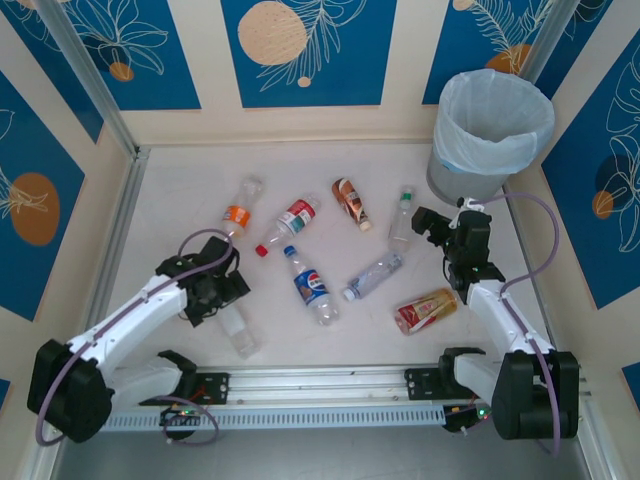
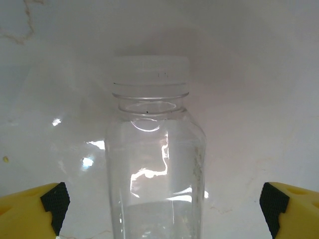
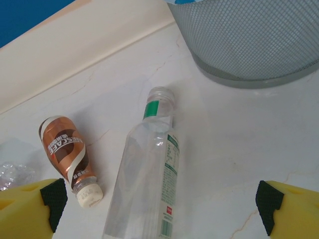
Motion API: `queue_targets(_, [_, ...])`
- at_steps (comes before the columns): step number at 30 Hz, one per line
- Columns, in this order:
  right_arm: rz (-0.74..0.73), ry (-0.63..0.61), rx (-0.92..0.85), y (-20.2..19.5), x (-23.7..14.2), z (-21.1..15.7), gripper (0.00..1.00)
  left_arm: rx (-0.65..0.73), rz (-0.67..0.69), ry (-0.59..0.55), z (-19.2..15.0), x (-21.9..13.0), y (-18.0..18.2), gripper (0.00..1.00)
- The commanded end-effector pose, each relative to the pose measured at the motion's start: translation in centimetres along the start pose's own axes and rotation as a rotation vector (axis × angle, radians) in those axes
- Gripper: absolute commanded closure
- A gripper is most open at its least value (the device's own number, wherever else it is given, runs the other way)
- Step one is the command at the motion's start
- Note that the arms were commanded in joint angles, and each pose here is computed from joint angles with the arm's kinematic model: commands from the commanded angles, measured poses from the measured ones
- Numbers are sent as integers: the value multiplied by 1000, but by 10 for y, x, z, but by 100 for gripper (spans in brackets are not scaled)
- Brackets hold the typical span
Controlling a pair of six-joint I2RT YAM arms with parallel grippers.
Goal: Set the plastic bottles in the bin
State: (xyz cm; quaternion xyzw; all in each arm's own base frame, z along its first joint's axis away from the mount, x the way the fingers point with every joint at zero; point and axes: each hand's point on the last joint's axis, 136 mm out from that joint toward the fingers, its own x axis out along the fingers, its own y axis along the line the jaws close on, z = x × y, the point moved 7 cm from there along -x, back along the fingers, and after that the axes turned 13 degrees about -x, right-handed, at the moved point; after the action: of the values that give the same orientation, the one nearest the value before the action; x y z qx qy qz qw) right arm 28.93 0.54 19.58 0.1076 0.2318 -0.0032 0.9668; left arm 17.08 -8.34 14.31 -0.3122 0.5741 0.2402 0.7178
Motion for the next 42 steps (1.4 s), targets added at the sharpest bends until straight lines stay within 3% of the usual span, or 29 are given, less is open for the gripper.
queue_targets(1, [37, -15, -36, 10, -2, 12, 1, -28, 34, -5, -5, 11, 0, 1])
queue_targets(4, [39, 1, -42, 10, -2, 8, 1, -27, 49, -20, -5, 26, 3, 3])
queue_targets(9, [51, 18, -42, 12, -1, 5, 0, 26, 57, -97, 2, 32, -1, 25])
queue_targets(13, [58, 17, -48, 15, -2, 8, 1, 65, 68, -153, 7, 35, 2, 36])
queue_targets(23, [60, 16, -55, 22, -3, 13, 0, 171, -42, -119, 5, 31, -15, 58])
queue_targets(30, [50, 1, -46, 24, -8, 17, 1, 230, -104, -130, 6, 10, -18, 61])
queue_targets(42, [93, -74, 44, 30, -20, 33, 0, 367, -581, -234, 15, -72, -77, 61])
